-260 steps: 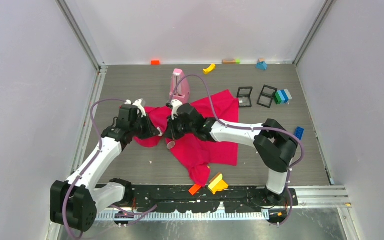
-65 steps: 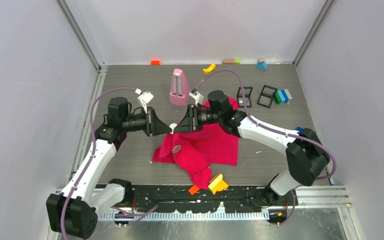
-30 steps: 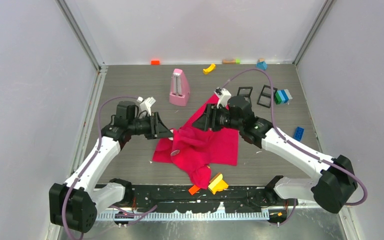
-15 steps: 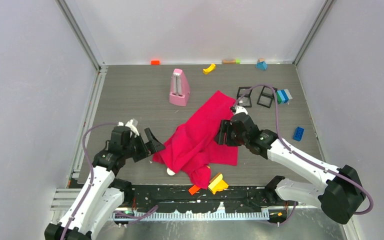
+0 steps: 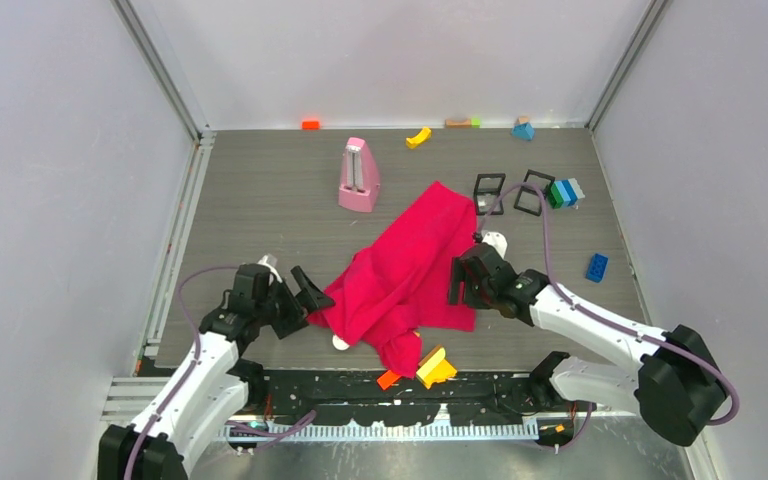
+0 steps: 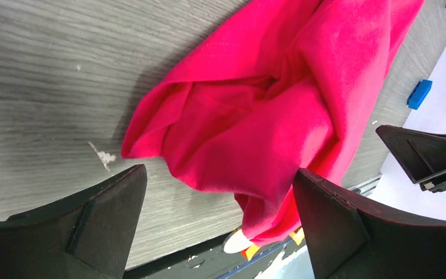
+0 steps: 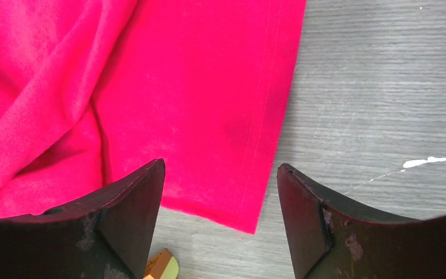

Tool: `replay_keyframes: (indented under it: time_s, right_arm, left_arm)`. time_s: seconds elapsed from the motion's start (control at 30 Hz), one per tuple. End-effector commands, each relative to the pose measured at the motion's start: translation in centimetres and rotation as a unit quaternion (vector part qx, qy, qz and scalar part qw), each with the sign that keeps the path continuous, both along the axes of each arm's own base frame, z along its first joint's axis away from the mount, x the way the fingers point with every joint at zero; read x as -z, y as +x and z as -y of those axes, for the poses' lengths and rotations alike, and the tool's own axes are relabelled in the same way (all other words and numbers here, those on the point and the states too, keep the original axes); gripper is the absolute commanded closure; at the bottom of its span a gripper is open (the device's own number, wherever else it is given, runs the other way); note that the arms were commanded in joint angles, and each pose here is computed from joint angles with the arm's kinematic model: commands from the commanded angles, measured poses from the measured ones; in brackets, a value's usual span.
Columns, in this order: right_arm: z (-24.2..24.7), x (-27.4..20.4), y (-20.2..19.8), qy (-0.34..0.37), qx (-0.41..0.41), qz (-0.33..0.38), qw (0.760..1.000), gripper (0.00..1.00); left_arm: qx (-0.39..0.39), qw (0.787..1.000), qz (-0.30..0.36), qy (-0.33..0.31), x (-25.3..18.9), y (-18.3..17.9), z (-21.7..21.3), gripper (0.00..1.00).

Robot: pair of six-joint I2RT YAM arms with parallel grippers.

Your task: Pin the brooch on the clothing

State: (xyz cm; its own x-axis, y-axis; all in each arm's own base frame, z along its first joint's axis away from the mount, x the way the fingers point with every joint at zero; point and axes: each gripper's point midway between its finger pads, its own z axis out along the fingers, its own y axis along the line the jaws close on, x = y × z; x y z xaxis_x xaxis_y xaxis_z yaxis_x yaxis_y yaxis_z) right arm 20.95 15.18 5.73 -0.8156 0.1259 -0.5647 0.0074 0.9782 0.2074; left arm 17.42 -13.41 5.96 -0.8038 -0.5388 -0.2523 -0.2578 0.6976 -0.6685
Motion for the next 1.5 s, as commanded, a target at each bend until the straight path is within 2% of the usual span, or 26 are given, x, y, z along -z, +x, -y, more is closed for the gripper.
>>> replay_keyframes:
  time_s: [0.0,0.13,0.27,0.37,0.5,0.6,0.8,1.0,1.3,1.47]
  right_arm:
    - [0.0,0.0,2.2,0.004,0.022,0.019,1.0,0.24]
    - [-0.3,0.0,3.4,-0.009,0.019,0.02,1.0,0.25]
    - [-1.4,-1.5,5.5,-0.016,0.0,0.041,0.999,0.25]
    - [-2.6,-2.9,8.0,-0.02,-0.012,0.054,0.998,0.25]
    - [-3.5,-3.4,11.3,-0.024,-0.022,0.056,0.998,0.25]
    - [-4.1,-4.3,14.7,-0.008,-0.021,0.064,0.998,0.25]
    - [-4.5,-2.4,21.5,-0.016,-0.034,0.051,0.998,0.27]
    - [-4.1,-0.6,26.6,0.016,-0.041,0.016,0.999,0.31]
    - [-2.8,1.5,31.3,-0.029,-0.035,0.014,0.999,0.32]
    - [-2.9,2.4,32.2,-0.04,-0.044,0.011,0.998,0.32]
  left_arm:
    - [-0.014,0.999,0.032,0.009,-0.2,2.4,-0.1,0.0]
    - [-0.019,0.999,0.032,0.034,0.3,3.4,-0.6,0.01]
    - [-0.029,0.995,0.036,0.093,0.3,4.1,-2.3,0.04]
    - [-0.034,0.989,0.049,0.135,-0.1,4.8,-3.6,0.04]
    - [-0.033,0.985,0.051,0.162,-0.3,5.3,-4.3,0.03]
    - [-0.026,0.985,0.055,0.165,-0.4,6.0,-4.1,0.01]
    - [0.013,0.985,0.057,0.164,-0.4,8.2,-2.8,0.01]
    - [0.075,0.983,0.06,0.156,-0.2,10.2,-1.0,0.06]
    - [0.127,0.975,0.055,0.172,0.8,12.4,0.8,0.08]
    - [0.156,0.971,0.04,0.176,2.0,12.3,2.0,0.19]
